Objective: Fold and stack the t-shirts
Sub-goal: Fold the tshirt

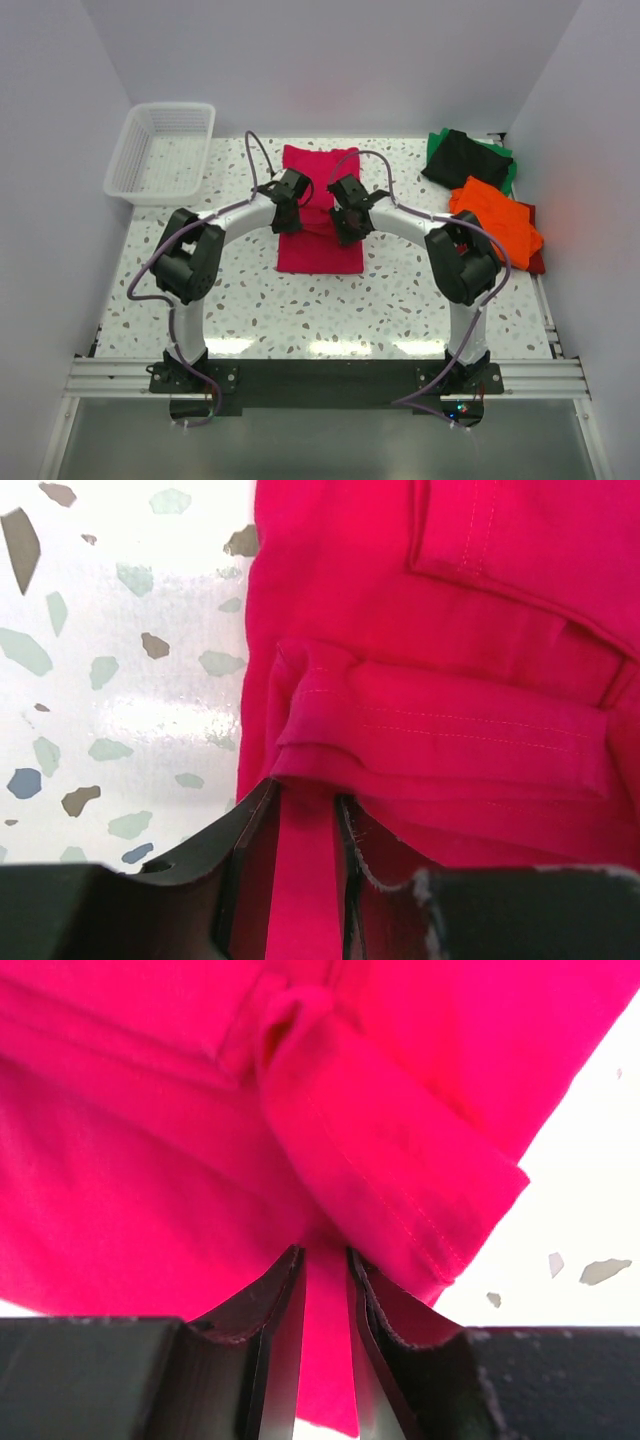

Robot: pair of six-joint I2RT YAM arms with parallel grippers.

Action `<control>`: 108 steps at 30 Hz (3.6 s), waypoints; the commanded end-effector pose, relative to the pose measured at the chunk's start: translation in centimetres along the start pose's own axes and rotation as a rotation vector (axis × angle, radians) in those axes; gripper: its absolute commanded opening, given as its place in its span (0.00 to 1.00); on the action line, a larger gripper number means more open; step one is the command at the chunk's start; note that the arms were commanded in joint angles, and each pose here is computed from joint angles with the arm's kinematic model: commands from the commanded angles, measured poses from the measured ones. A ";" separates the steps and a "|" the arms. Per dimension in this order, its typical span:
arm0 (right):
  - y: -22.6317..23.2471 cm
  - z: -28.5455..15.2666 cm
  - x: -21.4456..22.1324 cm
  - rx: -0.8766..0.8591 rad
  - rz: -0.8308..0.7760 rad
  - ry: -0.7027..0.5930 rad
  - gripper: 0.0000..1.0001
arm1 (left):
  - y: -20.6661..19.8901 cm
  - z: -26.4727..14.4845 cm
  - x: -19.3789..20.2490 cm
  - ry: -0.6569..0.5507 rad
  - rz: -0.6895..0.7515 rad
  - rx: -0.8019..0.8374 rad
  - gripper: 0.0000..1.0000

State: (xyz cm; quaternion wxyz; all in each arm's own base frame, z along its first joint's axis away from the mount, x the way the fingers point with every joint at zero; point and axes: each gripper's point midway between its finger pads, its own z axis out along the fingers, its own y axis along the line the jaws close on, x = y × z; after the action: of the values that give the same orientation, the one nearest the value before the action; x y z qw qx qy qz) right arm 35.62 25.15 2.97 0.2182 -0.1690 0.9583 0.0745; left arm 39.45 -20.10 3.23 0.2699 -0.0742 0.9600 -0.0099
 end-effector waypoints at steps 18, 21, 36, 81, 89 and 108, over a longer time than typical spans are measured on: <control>-3.2 -0.1 -10.8 0.202 0.031 -0.226 0.25 | -1.5 0.8 -7.8 -0.140 -0.006 -0.006 0.33; -4.0 0.1 -12.0 0.226 0.037 -0.240 0.25 | -1.7 1.0 -8.6 -0.153 -0.009 -0.005 0.33; -8.8 -4.2 -12.6 0.284 0.194 -0.296 0.35 | 0.8 -2.7 -10.7 -0.222 -0.015 -0.028 0.34; -0.8 -3.1 5.3 -0.273 0.338 -0.144 0.42 | 2.4 -3.5 8.5 0.006 -0.177 0.414 0.40; -0.6 -2.2 7.5 -0.284 0.349 -0.080 0.00 | 3.0 -4.2 8.3 0.000 -0.163 0.389 0.10; 0.9 -7.8 14.7 -0.345 0.330 -0.015 0.00 | 4.3 -10.6 14.6 0.066 -0.117 0.325 0.00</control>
State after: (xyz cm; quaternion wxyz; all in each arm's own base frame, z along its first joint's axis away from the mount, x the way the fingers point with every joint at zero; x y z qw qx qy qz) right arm 23.05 20.80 3.52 0.2046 -0.0437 0.9391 0.2724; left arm 23.75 -18.46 4.57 0.2492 -0.0779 0.9409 -0.2157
